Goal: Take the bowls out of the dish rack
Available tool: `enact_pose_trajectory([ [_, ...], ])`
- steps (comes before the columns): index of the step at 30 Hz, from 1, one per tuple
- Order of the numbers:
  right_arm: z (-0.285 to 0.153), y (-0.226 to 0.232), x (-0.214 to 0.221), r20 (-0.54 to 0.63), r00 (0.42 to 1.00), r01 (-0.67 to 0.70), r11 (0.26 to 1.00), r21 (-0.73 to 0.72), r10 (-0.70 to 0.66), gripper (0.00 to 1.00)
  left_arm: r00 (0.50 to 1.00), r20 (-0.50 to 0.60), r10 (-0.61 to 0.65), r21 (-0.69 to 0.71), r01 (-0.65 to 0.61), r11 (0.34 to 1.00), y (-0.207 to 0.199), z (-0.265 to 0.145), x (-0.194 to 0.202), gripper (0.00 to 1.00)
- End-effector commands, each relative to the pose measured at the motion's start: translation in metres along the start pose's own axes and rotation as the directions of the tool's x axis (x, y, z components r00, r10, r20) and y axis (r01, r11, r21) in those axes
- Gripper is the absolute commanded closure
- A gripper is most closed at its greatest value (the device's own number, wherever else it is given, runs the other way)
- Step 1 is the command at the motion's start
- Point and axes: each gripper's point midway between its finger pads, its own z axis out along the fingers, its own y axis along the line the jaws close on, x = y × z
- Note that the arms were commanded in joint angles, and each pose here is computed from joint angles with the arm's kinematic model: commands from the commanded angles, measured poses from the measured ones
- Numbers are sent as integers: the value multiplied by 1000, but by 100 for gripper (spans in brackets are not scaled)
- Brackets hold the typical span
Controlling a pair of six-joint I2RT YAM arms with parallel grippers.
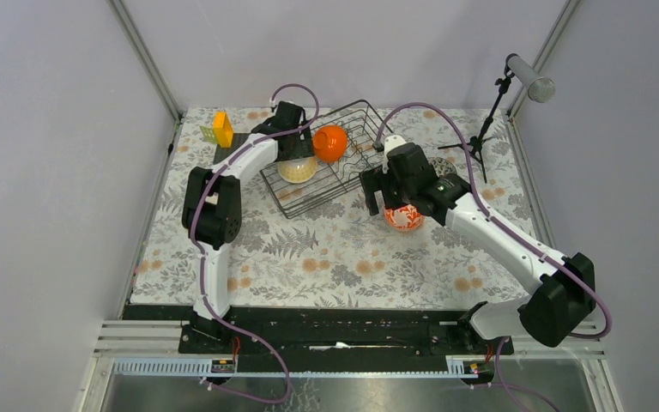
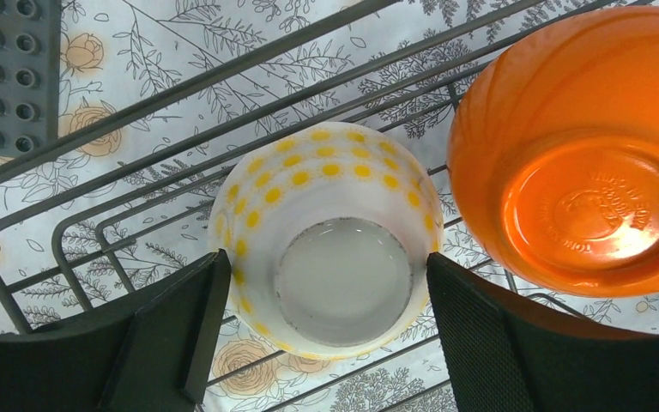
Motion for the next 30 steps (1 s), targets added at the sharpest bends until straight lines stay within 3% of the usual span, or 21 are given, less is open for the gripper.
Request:
enact_pose_trajectory([
  [1, 3, 5, -16, 40, 999, 13, 1000, -29, -12, 0, 1000, -2, 10, 22, -10, 1000, -3, -16, 1, 15],
  [8, 6, 6, -15, 32, 999, 20, 999, -34, -19, 0, 1000, -26, -10, 97, 13, 995, -13, -40, 6, 26],
  [14, 6, 8, -14, 29, 999, 23, 999, -42, -22, 0, 999, -46, -2, 138, 9, 990, -17, -53, 10, 48],
  [19, 7, 10, -14, 29, 999, 22, 998, -52, -21, 0, 999, -37, -10, 161, 16, 987, -21, -62, 5, 58],
  [23, 7, 12, -14, 32, 999, 17, 998, -62, -15, 0, 1000, -20, -15, 162, 18, 987, -21, -70, -1, 55],
  [27, 7, 13, -14, 34, 999, 8, 997, -72, -6, 0, 1000, 2, -12, 151, 11, 988, -19, -74, -8, 38],
  [30, 6, 14, -13, 33, 999, 2, 997, -74, 1, 0, 999, 30, -14, 123, 10, 992, -16, -72, -17, 19],
])
